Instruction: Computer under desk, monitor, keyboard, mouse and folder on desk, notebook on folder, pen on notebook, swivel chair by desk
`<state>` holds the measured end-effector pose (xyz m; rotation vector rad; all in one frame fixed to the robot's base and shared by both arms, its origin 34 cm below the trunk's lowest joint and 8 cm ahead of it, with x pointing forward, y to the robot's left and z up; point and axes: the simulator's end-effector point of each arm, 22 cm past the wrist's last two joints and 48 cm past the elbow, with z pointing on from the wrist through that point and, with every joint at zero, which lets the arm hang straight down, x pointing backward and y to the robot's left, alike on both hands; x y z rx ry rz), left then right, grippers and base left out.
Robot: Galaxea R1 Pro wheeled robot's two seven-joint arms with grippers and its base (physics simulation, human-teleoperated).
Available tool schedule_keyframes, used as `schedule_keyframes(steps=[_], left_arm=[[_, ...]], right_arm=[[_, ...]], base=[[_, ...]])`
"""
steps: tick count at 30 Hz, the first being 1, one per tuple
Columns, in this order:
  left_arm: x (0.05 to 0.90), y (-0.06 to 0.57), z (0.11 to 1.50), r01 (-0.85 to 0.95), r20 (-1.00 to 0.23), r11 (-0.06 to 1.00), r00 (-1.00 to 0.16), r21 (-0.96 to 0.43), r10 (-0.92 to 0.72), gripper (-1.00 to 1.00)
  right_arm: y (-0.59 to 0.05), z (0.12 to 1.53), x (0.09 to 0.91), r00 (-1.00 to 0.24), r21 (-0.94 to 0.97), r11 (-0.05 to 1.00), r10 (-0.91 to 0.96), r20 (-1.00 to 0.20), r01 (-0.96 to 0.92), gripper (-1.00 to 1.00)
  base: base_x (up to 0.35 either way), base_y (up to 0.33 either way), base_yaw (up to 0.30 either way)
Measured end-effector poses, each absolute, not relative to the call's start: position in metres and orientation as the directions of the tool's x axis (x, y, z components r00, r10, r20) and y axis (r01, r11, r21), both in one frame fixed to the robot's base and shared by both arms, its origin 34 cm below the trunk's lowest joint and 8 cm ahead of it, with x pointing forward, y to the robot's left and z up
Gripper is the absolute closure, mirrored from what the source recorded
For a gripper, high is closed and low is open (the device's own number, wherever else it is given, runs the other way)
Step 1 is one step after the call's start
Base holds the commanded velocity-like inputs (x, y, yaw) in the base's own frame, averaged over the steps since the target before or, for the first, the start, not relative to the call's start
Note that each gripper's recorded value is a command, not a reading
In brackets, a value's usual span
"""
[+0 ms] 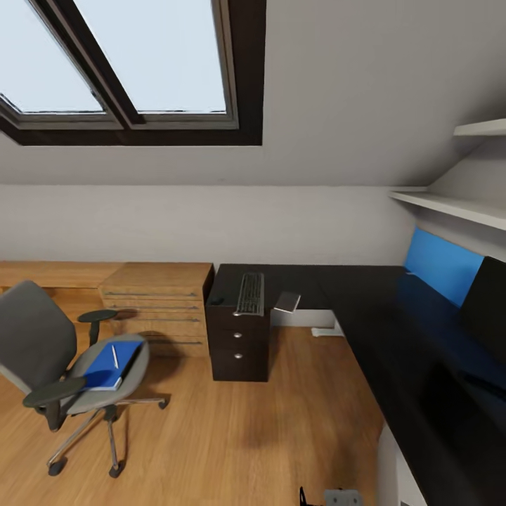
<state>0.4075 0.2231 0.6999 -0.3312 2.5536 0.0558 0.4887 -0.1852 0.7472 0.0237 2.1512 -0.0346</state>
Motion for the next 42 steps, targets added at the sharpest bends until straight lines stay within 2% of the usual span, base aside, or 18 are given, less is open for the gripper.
schedule_keyframes(steps=[11,31,42], left_arm=[[0.405,0.2,0.7,-0.184,-0.537,0.982,-0.825,-0.035,-0.174,-1.0],[0.405,0.199,0.7,-0.181,-0.538,0.983,-0.825,-0.037,-0.172,-1.0],[0.413,0.198,0.706,-0.181,-0.553,0.982,-0.814,-0.05,-0.178,-1.0]], right_arm=[[-0.184,0.747,0.489,-0.548,-0.016,1.0,0.001,-0.837,0.026,-1.0],[-0.186,0.747,0.489,-0.55,-0.021,1.0,-0.004,-0.835,0.024,-1.0],[-0.19,0.75,0.492,-0.535,-0.02,0.999,0.001,-0.845,0.033,-1.0]], base=[[0.334,0.143,0.0],[0.315,0.192,0.0],[0.06,0.048,0.0]])
